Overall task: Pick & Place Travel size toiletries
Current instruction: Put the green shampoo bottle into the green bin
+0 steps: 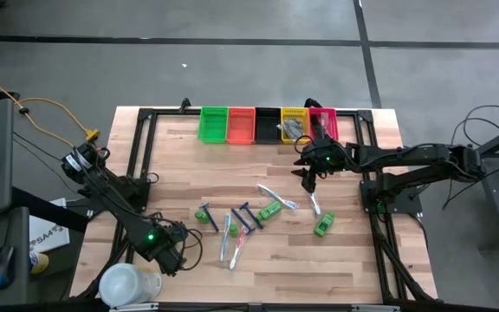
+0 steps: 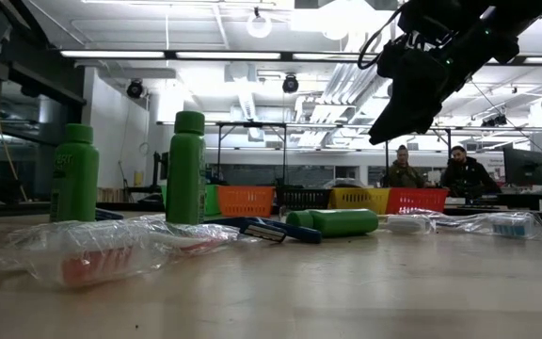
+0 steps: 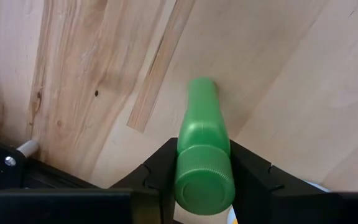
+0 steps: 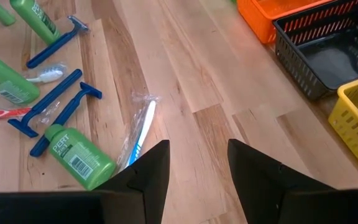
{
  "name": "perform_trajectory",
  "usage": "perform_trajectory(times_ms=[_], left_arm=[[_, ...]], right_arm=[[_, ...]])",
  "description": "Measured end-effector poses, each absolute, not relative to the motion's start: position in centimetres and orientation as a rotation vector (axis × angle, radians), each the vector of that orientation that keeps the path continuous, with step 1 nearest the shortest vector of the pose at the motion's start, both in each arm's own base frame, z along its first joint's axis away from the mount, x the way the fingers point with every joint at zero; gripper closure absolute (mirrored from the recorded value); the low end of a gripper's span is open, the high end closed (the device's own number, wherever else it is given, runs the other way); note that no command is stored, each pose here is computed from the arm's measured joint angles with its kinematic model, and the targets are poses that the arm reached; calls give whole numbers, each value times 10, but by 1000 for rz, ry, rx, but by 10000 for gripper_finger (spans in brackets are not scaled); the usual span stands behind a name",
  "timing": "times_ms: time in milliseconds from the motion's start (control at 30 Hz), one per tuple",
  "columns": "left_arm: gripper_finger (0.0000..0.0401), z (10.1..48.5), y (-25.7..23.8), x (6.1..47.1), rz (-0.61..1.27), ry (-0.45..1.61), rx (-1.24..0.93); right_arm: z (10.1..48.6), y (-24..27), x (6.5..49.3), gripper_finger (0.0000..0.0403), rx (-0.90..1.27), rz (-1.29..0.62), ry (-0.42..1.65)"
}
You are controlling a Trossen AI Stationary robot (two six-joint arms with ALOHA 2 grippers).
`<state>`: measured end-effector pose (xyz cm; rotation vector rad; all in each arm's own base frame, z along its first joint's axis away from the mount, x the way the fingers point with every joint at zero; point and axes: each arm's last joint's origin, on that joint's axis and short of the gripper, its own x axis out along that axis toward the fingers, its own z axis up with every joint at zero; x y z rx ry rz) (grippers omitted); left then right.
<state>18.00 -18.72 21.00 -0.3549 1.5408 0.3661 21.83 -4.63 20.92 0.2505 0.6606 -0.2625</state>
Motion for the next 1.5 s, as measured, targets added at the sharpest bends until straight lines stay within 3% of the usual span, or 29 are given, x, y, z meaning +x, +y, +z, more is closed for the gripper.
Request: perform_trajectory(times_ms=[533,867,1100,1300,1500], left_arm=[[292,230,-175,170,373,1493,-381],[292,295,-130,162,471,1434,-307],[292,329,-77,186,501,1349,-225],[292,331,-10,203,562,1385,-185],[292,333,62,212,595,1287,-205]], right_arm=[[209,-46,218,247,247,-260,661],[209,-46,218,247,243,-259,661],[210,-47,219,247,231,-256,648],[211,-47,219,247,224,-253,646],[211,-47,219,247,222,-254,646]])
